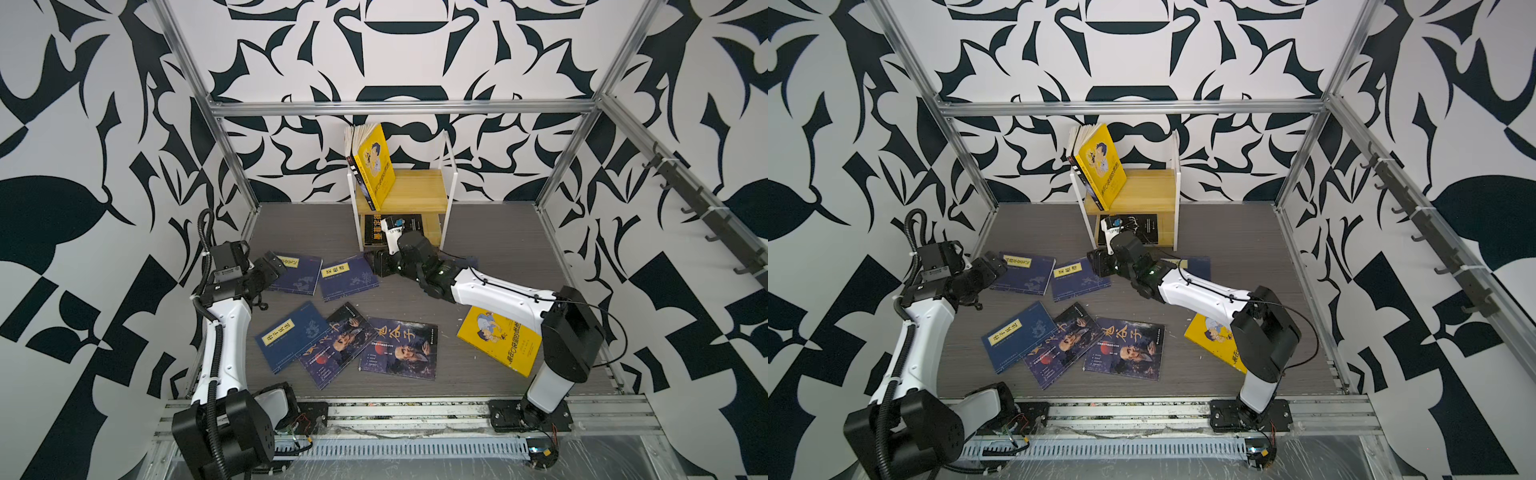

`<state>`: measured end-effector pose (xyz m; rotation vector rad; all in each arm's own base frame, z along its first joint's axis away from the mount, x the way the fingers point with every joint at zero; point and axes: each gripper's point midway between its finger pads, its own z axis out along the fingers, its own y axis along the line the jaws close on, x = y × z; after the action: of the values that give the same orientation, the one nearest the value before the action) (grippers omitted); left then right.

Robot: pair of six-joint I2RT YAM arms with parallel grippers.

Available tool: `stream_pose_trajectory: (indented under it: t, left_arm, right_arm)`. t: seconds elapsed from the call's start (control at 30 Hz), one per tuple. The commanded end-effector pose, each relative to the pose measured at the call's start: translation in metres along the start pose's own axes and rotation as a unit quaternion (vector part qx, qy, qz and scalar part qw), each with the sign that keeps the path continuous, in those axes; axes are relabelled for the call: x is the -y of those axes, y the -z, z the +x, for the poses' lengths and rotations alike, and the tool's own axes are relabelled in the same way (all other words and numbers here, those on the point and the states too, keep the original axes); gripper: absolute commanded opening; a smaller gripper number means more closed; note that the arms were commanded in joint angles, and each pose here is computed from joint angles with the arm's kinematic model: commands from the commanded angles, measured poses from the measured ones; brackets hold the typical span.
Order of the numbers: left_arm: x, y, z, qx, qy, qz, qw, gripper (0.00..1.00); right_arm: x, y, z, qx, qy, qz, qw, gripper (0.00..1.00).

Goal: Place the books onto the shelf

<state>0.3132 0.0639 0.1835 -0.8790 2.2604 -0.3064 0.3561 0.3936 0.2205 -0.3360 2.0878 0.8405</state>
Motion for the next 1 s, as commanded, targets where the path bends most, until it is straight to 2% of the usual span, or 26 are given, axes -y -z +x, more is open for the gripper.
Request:
stream_pose_trajectory:
  t: [0.0,0.1,0.17,0.27,0.4,0.53,0.63,0.83,0.97]
  left_arm:
    - [-0.031,0.003,0.034,-0.062,0.107,-0.069,0.990,1.00]
    - [-0.040,-0.009,0.059,-0.099,0.161,-0.065,0.980,1.00]
    - [-0.055,-0.014,0.071,-0.112,0.199,-0.084,0.970,1.00]
    - [-0.070,-0.020,0.084,-0.122,0.229,-0.103,0.960,0.99]
    - [-0.082,-0.027,0.103,-0.144,0.284,-0.107,0.942,0.99]
    - [-0.104,-0.023,0.109,-0.134,0.263,-0.164,0.941,1.00]
    - [-0.111,-0.021,0.114,-0.136,0.260,-0.180,0.939,1.00]
    - [-0.136,-0.008,0.103,-0.101,0.227,-0.252,0.935,0.99]
    - [-0.146,0.001,0.089,-0.077,0.184,-0.290,0.936,1.00]
  right_arm:
    - [-0.008,-0.006,0.018,-0.041,-0.087,-0.019,0.995,0.60]
    - [-0.018,-0.027,0.045,-0.095,-0.135,-0.043,0.985,0.59]
    - [-0.031,-0.041,0.061,-0.142,-0.157,-0.061,0.975,0.57]
    - [-0.045,-0.062,0.092,-0.203,-0.172,-0.069,0.961,0.56]
    - [-0.065,-0.081,0.115,-0.240,-0.186,-0.089,0.949,0.54]
    - [-0.075,-0.095,0.123,-0.257,-0.185,-0.097,0.944,0.52]
    - [-0.076,-0.108,0.132,-0.276,-0.187,-0.091,0.938,0.43]
    - [-0.091,-0.127,0.143,-0.296,-0.188,-0.108,0.930,0.43]
    - [-0.088,-0.132,0.146,-0.298,-0.179,-0.101,0.932,0.44]
